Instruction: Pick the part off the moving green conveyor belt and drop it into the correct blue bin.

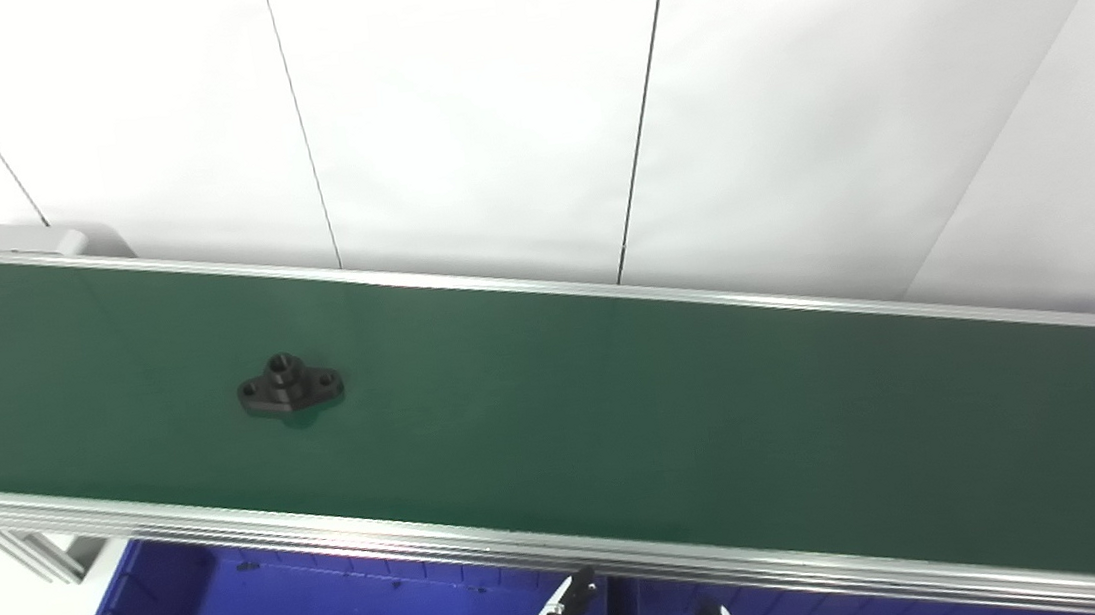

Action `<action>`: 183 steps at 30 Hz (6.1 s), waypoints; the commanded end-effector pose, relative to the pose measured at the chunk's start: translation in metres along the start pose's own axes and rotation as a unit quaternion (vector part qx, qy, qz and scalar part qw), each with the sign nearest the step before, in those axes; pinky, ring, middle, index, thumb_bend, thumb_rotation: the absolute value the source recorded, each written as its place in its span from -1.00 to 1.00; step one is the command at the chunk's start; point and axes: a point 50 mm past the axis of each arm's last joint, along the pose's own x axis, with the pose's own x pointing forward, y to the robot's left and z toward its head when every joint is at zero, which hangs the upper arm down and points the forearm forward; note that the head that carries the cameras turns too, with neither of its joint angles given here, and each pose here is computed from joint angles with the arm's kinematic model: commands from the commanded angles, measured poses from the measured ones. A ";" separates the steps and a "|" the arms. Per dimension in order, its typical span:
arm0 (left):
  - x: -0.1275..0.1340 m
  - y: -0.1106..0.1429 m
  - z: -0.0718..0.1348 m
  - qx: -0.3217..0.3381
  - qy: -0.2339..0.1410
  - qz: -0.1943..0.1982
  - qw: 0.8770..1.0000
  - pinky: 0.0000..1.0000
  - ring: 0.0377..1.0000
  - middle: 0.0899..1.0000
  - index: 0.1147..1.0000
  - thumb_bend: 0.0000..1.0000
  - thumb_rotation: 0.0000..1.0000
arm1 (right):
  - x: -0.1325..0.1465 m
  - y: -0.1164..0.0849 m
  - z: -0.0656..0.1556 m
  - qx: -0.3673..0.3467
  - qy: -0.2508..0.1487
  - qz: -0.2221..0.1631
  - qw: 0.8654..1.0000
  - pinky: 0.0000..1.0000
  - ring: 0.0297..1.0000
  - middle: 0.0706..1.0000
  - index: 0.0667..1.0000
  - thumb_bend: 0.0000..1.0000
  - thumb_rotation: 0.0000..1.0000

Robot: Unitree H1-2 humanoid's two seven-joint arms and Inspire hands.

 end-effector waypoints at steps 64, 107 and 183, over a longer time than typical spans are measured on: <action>0.027 -0.002 0.008 0.027 -0.034 -0.014 0.999 0.80 0.98 0.99 1.00 0.89 0.75 | 0.102 -0.093 0.185 -0.191 -0.326 -0.167 0.910 0.52 0.68 0.78 0.78 0.59 0.62; 0.038 -0.010 0.010 0.033 -0.038 -0.016 0.999 0.76 0.96 0.97 0.99 0.93 0.77 | 0.292 -0.047 0.257 -0.541 -0.161 -0.034 0.825 0.25 0.55 0.68 0.70 0.92 0.34; 0.026 -0.011 0.022 0.040 -0.054 -0.013 0.998 0.80 0.99 1.00 1.00 0.98 0.68 | 0.241 -0.012 0.227 -0.555 -0.048 0.040 0.830 -0.71 -0.63 -0.14 -0.10 0.05 -0.99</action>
